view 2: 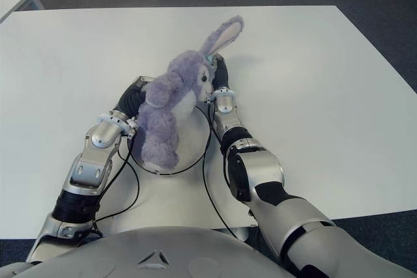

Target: Put the doll into the plate.

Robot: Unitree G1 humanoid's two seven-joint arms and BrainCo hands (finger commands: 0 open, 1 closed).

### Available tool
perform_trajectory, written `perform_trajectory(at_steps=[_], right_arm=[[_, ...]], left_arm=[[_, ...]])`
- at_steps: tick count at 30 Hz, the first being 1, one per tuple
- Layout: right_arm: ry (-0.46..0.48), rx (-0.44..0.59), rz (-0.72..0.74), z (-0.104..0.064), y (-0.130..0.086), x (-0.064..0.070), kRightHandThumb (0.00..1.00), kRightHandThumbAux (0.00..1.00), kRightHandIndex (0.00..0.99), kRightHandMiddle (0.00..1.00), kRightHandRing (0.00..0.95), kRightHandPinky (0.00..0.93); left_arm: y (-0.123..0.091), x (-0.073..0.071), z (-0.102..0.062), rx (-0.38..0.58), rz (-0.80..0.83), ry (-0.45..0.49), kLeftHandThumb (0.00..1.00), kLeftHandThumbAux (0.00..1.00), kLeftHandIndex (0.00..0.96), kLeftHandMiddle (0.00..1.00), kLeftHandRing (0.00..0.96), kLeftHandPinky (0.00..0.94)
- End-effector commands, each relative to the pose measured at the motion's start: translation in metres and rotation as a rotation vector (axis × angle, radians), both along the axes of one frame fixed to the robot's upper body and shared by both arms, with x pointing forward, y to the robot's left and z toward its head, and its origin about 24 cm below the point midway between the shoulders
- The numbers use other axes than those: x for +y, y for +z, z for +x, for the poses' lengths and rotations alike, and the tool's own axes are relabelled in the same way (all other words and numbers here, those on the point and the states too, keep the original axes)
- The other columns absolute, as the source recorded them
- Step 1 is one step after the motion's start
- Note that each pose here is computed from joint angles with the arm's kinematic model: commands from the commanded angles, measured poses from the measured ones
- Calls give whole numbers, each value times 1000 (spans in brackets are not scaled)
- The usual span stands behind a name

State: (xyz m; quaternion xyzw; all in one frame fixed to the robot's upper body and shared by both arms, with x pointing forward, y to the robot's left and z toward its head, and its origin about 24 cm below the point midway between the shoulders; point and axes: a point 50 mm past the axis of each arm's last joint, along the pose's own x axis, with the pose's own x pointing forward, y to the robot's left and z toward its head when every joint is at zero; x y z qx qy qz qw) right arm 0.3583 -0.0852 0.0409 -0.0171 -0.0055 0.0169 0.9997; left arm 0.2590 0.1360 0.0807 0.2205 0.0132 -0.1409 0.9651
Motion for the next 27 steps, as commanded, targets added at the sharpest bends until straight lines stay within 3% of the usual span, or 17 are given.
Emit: perform_trajectory(at_steps=[1,9,17,27], right_arm=[[17,436,39,-74,-99,20,153,943,293,320,304,254],[13,439,41,-74,-99,20,120,946,296,322,307,266],[13,435,42,-74,-99,19,140,947,297,324,315,269],[16,431,34,-74,-99,18,124,947,288,318,308,259]], left_arm=[[-32,7,-18,213,15,-21,911,655,893,977,920,902],[-32,0,-37,296,-49,-45,936,650,835,917,883,882],[-28,-3,-39,408,-90,-18,949,649,782,861,859,866],[-24,-6,-42,480,-98,-18,948,652,773,849,854,867]])
